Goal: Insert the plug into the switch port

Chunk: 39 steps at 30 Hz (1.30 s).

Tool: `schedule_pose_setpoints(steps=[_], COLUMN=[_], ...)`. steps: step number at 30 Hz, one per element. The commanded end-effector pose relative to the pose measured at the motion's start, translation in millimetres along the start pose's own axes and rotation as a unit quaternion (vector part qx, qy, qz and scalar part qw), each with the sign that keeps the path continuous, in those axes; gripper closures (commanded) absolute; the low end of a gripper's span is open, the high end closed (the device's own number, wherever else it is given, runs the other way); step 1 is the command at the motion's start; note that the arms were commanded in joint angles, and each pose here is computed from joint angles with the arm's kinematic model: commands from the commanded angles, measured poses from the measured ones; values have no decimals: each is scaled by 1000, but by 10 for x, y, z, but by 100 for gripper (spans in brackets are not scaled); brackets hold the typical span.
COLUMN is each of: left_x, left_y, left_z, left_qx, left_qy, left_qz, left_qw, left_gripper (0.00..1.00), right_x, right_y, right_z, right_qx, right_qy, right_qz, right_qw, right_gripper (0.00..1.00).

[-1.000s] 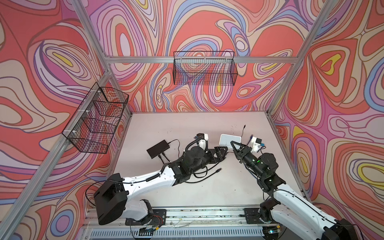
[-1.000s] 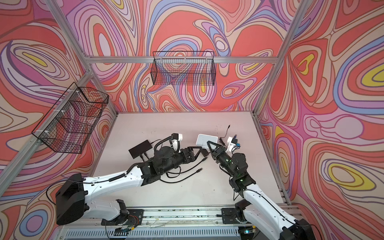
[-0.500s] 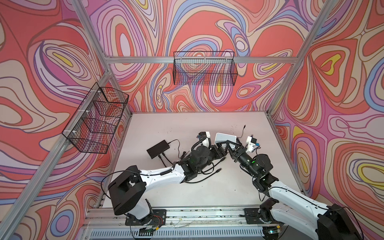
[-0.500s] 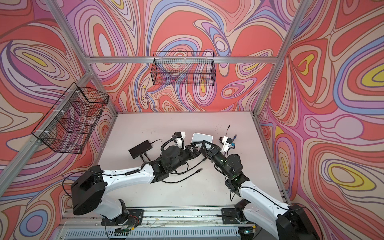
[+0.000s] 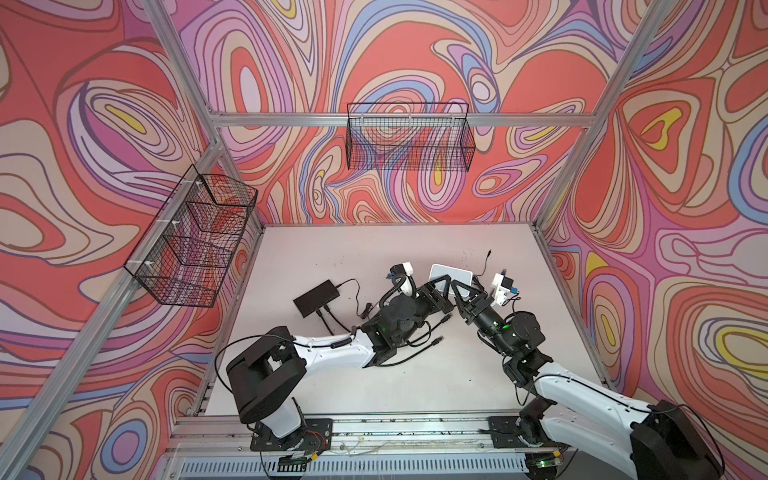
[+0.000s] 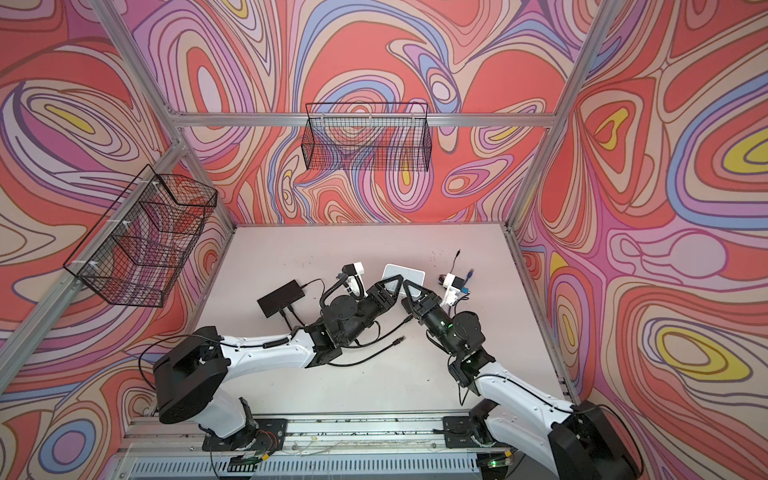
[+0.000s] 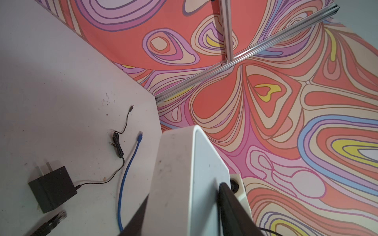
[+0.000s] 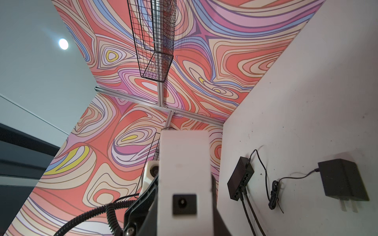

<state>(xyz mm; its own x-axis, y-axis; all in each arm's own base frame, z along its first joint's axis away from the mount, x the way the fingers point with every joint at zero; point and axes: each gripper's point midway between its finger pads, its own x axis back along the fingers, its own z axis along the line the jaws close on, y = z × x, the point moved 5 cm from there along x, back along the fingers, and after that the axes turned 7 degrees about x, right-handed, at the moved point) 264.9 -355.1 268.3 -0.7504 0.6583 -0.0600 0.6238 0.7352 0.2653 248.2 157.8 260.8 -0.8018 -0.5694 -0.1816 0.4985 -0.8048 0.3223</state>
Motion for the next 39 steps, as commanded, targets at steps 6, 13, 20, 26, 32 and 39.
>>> schedule_pose_setpoints(steps=[6,13,20,26,32,39], left_x=[24,105,134,366,491,573], left_y=[63,176,262,382,410,465], left_z=[-45,61,76,-21,-184,-150], left_qx=[17,18,30,-18,-51,-57], left_qy=[-21,4,43,81,90,94], left_qz=[6,21,126,177,231,240], left_qw=[1000,1000,991,981,967,964], left_gripper=[77,84,85,84,84,84], right_x=[41,112,106,148,102,189], right_y=[-60,-12,-61,-84,-167,-269], right_z=[-47,-55,38,147,157,244], right_qx=[43,76,201,344,367,351], right_qy=[-24,-60,-98,-152,-153,-101], right_qz=[18,12,88,193,258,271], right_qw=[999,995,971,906,881,891], right_gripper=[57,33,23,21,21,21])
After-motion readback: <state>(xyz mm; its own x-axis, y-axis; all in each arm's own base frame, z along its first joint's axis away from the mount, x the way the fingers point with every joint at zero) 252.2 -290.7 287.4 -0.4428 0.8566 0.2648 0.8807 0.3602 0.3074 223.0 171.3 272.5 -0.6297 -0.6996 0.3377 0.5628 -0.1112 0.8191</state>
